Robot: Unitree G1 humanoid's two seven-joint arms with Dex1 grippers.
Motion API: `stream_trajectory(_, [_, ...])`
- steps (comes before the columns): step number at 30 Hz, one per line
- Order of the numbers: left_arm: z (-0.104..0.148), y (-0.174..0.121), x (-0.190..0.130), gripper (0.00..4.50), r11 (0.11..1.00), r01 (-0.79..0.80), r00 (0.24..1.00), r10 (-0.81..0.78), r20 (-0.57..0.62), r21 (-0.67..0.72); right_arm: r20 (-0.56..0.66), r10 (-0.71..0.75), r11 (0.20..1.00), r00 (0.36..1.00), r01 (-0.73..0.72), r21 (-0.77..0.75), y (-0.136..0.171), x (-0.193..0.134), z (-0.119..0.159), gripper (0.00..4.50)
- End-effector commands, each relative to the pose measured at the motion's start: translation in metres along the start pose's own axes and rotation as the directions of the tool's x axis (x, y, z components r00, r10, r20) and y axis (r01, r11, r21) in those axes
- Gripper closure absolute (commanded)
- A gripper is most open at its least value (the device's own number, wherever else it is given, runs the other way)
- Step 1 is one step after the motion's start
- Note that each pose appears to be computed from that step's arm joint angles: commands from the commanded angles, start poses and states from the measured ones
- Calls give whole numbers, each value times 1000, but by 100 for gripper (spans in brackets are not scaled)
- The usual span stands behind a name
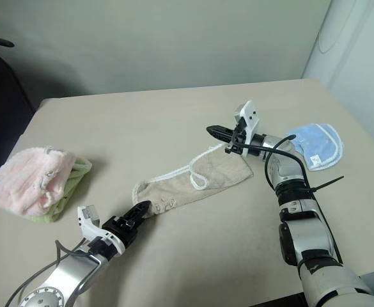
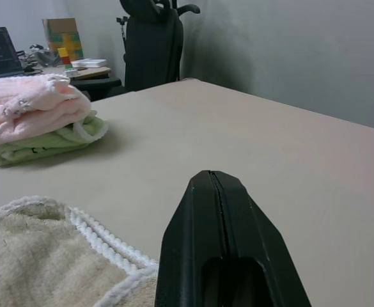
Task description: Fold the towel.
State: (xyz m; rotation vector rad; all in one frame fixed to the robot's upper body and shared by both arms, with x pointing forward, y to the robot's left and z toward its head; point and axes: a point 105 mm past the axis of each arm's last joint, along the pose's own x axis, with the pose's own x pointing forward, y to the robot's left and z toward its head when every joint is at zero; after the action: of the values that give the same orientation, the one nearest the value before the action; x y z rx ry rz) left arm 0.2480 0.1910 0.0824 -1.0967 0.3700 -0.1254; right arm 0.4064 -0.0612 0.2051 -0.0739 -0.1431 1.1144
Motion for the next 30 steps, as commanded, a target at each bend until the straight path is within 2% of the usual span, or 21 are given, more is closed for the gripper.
stream_trajectory(1, [2, 6, -1, 396, 1000, -24, 1000, 24, 19, -12, 72, 2, 999, 997, 2, -49, -1, 1, 26, 450])
stream_trajectory(2, [2, 7, -1, 434, 1000, -24, 999, 24, 22, -12, 73, 2, 999, 997, 2, -48, -1, 1, 26, 450])
stream_trajectory(3, [3, 7, -1, 448, 1000, -23, 999, 24, 27, -14, 74, 2, 999, 997, 1, -49, -1, 1, 26, 450])
stream_trajectory(8, [15, 9, -10, 448, 1000, -24, 995, 24, 92, 2, 78, -1, 999, 997, 5, -49, -2, 0, 27, 450])
stream_trajectory(12, [58, 19, -34, 448, 995, -73, 967, 54, 249, 69, 70, -20, 998, 997, 24, -50, -6, -5, 25, 450])
stream_trajectory(15, [86, 5, -51, 448, 986, -43, 948, -10, 317, 160, 66, -31, 998, 997, 34, -50, -8, -7, 25, 450])
stream_trajectory(18, [101, -20, -58, 448, 963, 4, 942, -95, 323, 270, 62, -38, 998, 997, 41, -50, -10, -8, 24, 450])
stream_trajectory(20, [99, -42, -54, 448, 929, 48, 951, -155, 268, 367, 60, -41, 998, 997, 44, -50, -11, -7, 23, 450])
stream_trajectory(24, [77, -81, -38, 448, 843, 184, 962, -261, 85, 505, 58, -43, 998, 997, 46, -51, -11, -5, 22, 450])
stream_trajectory(27, [44, -112, -24, 448, 716, 331, 939, -313, -142, 614, 58, -44, 998, 997, 47, -52, -11, -4, 21, 450])
stream_trajectory(30, [20, -130, -6, 448, 602, 432, 902, -303, -308, 671, 60, -48, 997, 997, 52, -52, -11, -3, 21, 450])
